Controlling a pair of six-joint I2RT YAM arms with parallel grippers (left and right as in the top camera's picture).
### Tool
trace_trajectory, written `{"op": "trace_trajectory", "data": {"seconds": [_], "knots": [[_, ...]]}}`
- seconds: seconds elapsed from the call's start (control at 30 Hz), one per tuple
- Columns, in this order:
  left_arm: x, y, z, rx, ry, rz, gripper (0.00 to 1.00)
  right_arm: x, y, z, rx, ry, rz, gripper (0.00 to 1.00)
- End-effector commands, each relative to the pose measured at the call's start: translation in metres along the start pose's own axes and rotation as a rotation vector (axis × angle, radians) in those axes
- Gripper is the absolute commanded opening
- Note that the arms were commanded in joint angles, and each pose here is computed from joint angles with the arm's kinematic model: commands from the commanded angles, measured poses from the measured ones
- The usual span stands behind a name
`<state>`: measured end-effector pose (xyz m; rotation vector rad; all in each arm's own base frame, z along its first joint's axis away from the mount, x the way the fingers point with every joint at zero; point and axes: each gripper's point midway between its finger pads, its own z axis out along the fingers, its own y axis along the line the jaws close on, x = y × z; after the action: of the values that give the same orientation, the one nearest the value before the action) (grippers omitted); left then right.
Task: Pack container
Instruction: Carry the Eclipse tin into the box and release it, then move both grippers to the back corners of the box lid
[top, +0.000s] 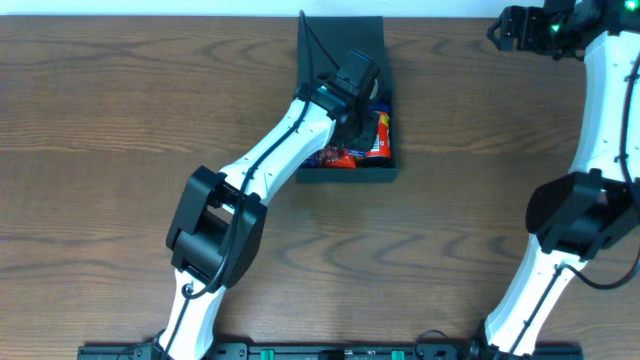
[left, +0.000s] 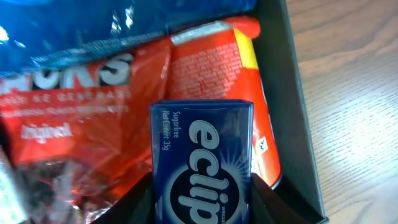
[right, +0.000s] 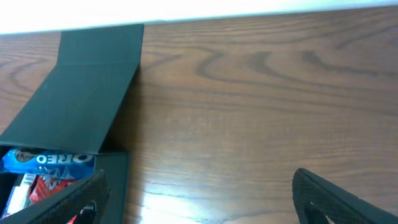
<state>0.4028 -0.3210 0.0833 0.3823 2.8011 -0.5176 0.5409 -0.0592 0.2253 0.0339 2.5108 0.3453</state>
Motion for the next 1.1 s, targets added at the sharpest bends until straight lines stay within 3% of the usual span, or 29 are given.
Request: {"op": "trace_trajectory", "data": {"seconds": [0.0, 0.03, 0.1, 0.27, 0.53, 0.57, 0.6, 0.63, 0.7, 0.73, 0.77, 0.8, 0.83, 0.87, 0.9, 0.97, 1.0, 1.07], "knots": [[-0.001, -0.003, -0.002, -0.006, -0.009, -0.003, 0.40, -0.005, 0.002, -0.004, 0.003, -0.017, -0.005, 0.96], [0.000, -0.002, -0.002, -0.006, -0.008, -0.004, 0.60, -0.005, 0.002, -0.004, 0.003, -0.019, -0.006, 0.96], [0.000, -0.002, -0.002, -0.007, -0.006, -0.005, 0.58, -0.006, 0.002, -0.004, 0.003, -0.021, -0.007, 0.96], [-0.001, -0.002, -0.003, -0.007, -0.008, 0.001, 0.72, -0.006, 0.002, -0.004, 0.003, -0.023, -0.007, 0.97], [-0.029, 0.007, -0.040, 0.003, -0.110, -0.002, 0.72, -0.004, 0.003, -0.003, 0.001, -0.016, -0.005, 0.98], [-0.037, 0.009, -0.052, 0.003, -0.141, 0.012, 0.75, -0.004, 0.004, -0.003, -0.003, -0.015, -0.005, 0.99], [-0.046, 0.014, -0.063, -0.009, -0.177, 0.026, 0.86, -0.004, 0.005, -0.001, -0.008, -0.012, -0.005, 0.99], [-0.055, 0.023, -0.076, -0.042, -0.221, 0.028, 0.98, -0.003, 0.006, 0.000, -0.013, -0.009, -0.005, 0.91], [-0.071, 0.049, -0.099, -0.137, -0.303, 0.006, 0.95, 0.002, 0.009, 0.008, -0.035, 0.011, -0.002, 0.53], [-0.077, 0.062, -0.108, -0.179, -0.331, -0.010, 0.96, 0.006, 0.012, 0.014, -0.053, 0.031, 0.003, 0.29], [-0.082, 0.073, -0.115, -0.207, -0.351, -0.022, 0.95, 0.011, 0.016, 0.019, -0.072, 0.050, 0.009, 0.12], [-0.084, 0.081, -0.118, -0.216, -0.355, -0.017, 0.95, 0.018, 0.019, 0.027, -0.091, 0.081, 0.017, 0.02], [-0.085, 0.091, -0.121, -0.226, -0.351, 0.001, 0.95, 0.026, 0.022, 0.033, -0.112, 0.113, 0.029, 0.02], [-0.084, 0.098, -0.122, -0.231, -0.343, 0.011, 0.91, 0.034, 0.025, 0.039, -0.127, 0.147, 0.039, 0.02], [-0.084, 0.109, -0.125, -0.245, -0.335, 0.005, 0.67, 0.042, 0.027, 0.045, -0.142, 0.180, 0.050, 0.02], [-0.081, 0.130, -0.129, -0.268, -0.321, -0.034, 0.11, 0.062, 0.034, 0.058, -0.170, 0.263, 0.077, 0.02], [-0.079, 0.141, -0.131, -0.280, -0.310, -0.055, 0.06, 0.073, 0.037, 0.065, -0.183, 0.308, 0.090, 0.01], [-0.074, 0.159, -0.132, -0.298, -0.289, -0.091, 0.06, 0.090, 0.044, 0.077, -0.197, 0.377, 0.102, 0.02]]}}
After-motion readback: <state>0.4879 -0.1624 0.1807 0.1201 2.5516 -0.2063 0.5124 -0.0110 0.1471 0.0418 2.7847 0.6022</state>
